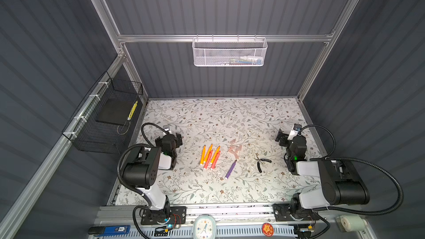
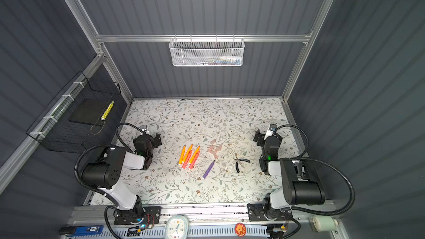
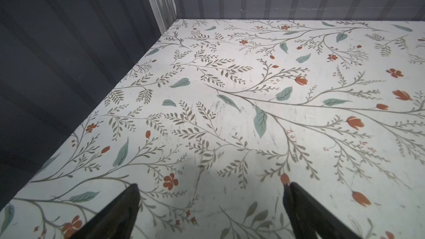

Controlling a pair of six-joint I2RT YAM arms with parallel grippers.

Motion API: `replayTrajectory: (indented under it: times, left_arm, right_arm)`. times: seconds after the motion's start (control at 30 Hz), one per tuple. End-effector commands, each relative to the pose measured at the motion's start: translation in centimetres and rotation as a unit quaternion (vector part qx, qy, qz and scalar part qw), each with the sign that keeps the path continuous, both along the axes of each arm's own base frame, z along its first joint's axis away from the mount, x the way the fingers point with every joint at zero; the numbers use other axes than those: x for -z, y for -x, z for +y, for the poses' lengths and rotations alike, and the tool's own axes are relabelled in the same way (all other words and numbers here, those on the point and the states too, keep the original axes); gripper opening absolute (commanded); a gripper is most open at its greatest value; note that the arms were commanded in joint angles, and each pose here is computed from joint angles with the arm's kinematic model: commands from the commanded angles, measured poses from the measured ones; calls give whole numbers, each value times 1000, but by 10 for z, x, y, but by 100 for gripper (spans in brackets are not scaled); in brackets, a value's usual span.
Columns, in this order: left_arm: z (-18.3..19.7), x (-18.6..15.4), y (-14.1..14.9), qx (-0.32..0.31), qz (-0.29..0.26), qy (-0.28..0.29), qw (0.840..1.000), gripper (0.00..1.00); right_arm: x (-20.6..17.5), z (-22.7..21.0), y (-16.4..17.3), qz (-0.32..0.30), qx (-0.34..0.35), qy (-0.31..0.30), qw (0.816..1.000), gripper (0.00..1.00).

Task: Insert pens into pen caps
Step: Pick up the pen from the bottom-center of the table.

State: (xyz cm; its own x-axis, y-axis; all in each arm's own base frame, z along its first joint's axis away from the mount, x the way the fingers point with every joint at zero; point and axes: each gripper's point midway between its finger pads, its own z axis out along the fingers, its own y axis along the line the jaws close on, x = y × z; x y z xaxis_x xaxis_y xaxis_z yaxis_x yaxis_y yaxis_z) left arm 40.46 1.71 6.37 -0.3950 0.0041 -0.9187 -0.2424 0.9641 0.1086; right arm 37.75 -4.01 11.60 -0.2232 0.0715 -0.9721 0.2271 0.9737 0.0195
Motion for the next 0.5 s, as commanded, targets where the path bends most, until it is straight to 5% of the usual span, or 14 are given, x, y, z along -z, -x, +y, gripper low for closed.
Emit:
replayTrajectory:
  times: [0.0, 0.47]
  left_arm:
    - [-1, -6, -5, 0, -12, -9, 1000, 100]
    - [-1, -6, -5, 1, -11, -9, 1000, 100]
  right_arm:
    - [-5, 9, -4, -5, -28, 3, 1000, 99]
    - [-5, 9, -4, -7, -28, 4, 1000, 99]
